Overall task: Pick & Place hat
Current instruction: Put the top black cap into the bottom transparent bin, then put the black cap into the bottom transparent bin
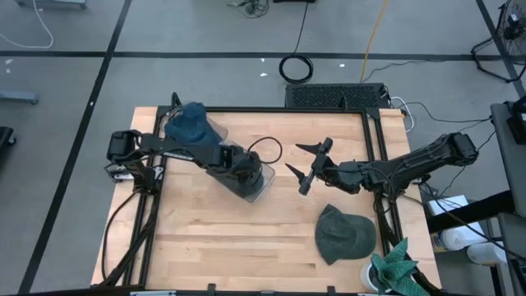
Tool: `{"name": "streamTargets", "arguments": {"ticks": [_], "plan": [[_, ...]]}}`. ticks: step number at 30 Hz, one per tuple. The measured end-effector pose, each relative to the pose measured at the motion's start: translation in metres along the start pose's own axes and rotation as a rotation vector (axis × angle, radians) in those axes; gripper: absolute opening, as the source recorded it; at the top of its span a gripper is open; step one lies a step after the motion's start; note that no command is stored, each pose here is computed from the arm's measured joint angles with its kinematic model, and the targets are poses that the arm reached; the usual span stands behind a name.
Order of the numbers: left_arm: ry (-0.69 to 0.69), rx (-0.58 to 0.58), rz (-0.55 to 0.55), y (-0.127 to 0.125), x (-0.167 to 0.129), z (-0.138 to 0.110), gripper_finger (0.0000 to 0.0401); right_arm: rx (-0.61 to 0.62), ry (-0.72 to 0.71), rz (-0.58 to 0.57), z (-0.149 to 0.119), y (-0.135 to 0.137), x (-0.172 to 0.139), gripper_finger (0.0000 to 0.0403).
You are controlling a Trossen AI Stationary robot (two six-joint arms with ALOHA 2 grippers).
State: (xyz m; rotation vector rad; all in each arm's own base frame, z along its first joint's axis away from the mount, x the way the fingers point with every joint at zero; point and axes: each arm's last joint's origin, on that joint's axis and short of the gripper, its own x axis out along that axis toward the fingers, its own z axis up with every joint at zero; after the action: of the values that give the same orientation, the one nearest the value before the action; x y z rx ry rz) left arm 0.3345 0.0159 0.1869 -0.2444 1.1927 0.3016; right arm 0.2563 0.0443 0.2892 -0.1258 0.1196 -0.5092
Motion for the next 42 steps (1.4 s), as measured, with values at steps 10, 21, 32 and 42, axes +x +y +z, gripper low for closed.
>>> {"name": "streamTargets", "arguments": {"ticks": [10, 21, 32, 42], "plan": [[-0.064, 0.005, -0.038, 0.002, -0.033, -0.003, 0.0006, 0.000, 0.000, 0.000, 0.000, 0.000, 0.000, 0.0314], [-0.315, 0.142, -0.095, 0.005, -0.094, -0.001, 0.0011, -0.024, -0.001, 0.012, 0.000, 0.002, -0.002, 0.0314], [-0.752, 0.523, -0.184, -0.019, -0.180, -0.026, 0.0010, -0.210, -0.032, 0.207, 0.000, 0.038, -0.037, 0.0314], [-1.018, 0.594, -0.220, -0.003, -0.175, -0.077, 0.0025, -0.137, 0.238, 0.155, 0.012, 0.047, -0.073, 0.0314]]}}
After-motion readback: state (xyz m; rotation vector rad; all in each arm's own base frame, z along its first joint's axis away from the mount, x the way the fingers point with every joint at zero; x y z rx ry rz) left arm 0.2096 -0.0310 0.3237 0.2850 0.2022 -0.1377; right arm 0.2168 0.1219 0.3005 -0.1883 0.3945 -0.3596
